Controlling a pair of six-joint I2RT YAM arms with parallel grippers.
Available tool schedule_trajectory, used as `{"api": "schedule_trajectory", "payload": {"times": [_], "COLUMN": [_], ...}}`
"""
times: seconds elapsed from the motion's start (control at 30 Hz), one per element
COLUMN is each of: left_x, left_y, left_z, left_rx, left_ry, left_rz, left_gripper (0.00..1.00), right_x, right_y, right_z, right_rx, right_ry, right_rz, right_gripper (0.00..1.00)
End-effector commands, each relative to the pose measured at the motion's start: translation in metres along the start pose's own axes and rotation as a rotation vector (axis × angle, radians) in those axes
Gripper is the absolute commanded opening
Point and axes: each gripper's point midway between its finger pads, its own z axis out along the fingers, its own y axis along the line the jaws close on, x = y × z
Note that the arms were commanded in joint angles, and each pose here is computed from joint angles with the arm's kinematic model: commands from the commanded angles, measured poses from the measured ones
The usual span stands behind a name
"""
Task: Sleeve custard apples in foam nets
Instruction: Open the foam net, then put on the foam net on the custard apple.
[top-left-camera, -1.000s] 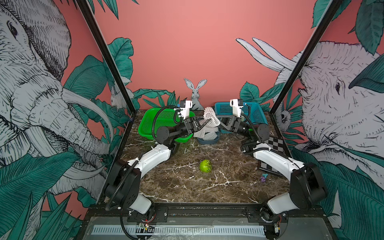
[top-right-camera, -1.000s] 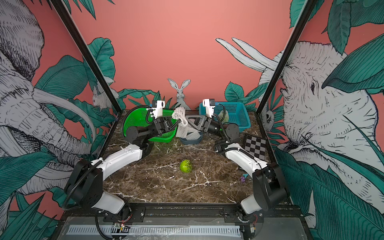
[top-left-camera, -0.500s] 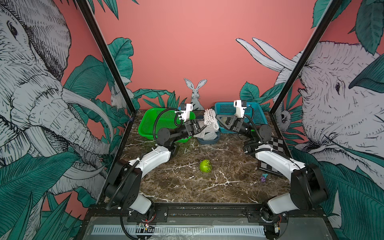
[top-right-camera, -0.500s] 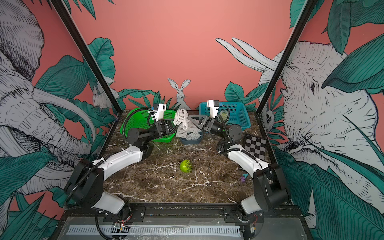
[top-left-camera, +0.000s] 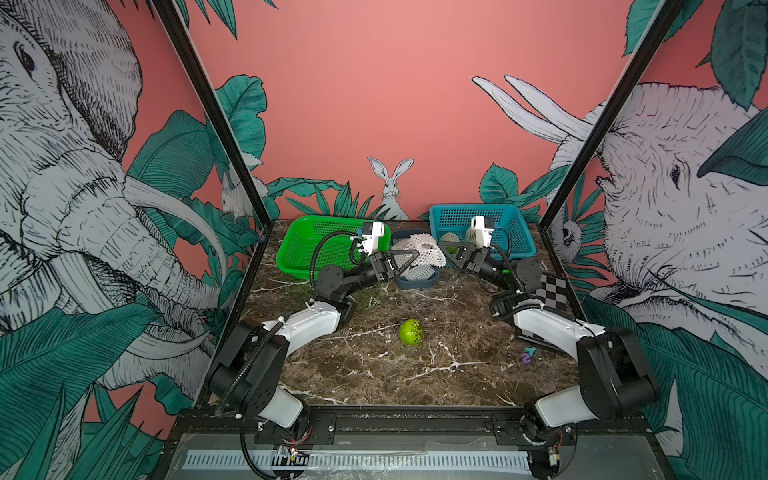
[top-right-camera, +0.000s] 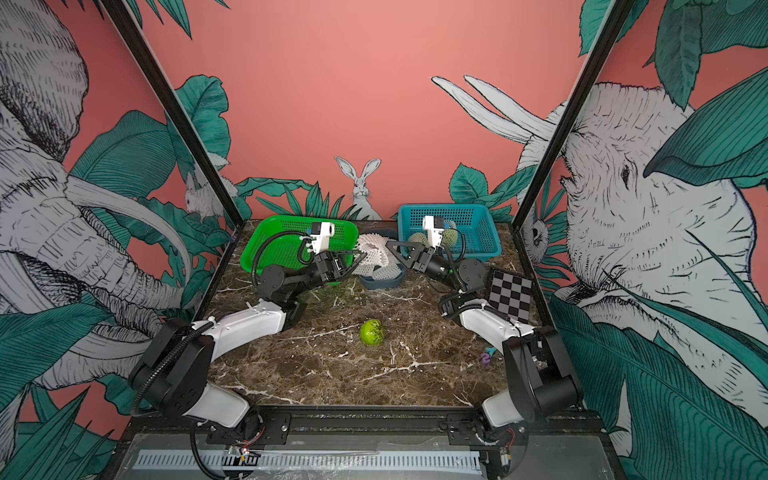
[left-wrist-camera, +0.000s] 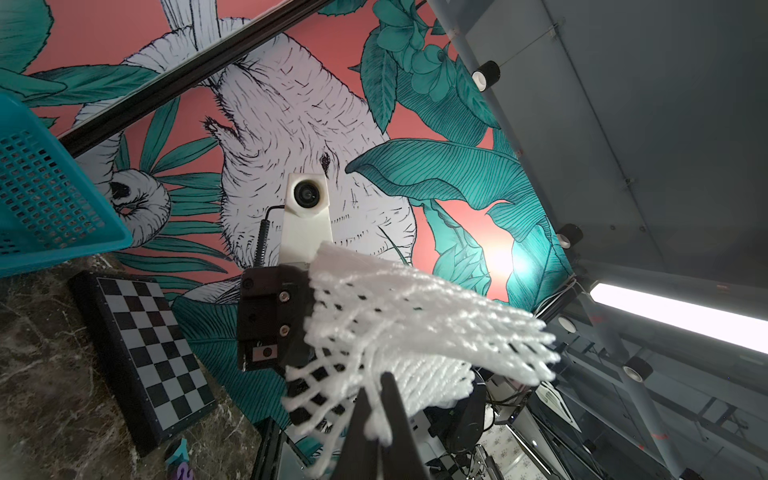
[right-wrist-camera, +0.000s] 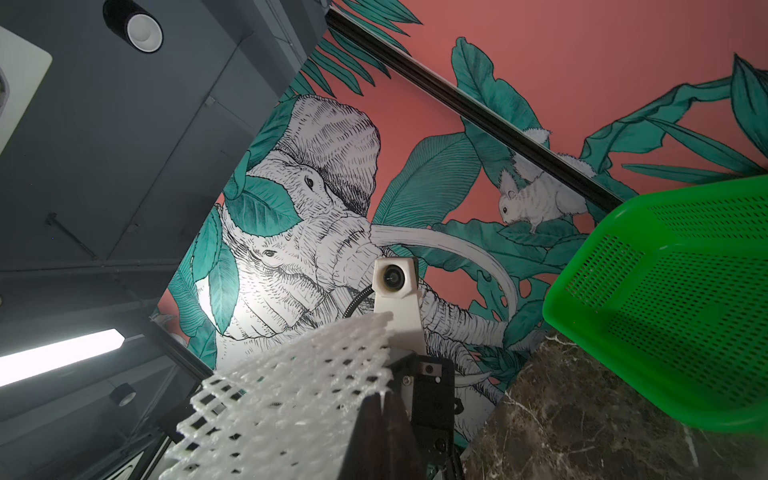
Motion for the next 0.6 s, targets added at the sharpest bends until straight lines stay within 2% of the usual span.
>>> {"api": "schedule_trajectory", "payload": {"times": [0.0, 0.27, 0.57], "left_x": [0.002, 0.022, 0.042], "left_y": [-0.018, 0.017, 0.051], "left_z": [-0.009, -0.032, -0.051], "left_rx": [0.034, -0.061, -0.149], "left_ry": [-0.017, -0.042, -0.041], "left_rz": [0.038, -0.027, -0.098], "left_gripper": [0.00, 0.00, 0.00], "right_x": [-0.003, 0.018, 0.041], "right_y": [0.002, -0.038, -0.065], "right_z": [-0.010, -0.030, -0.048], "right_rx": [-0.006, 0.152, 0.239], "right_ry": [-0.050, -0.052, -0.049], "right_rz": [0.010, 0.065, 0.112], "right_gripper": [0.00, 0.00, 0.00]}}
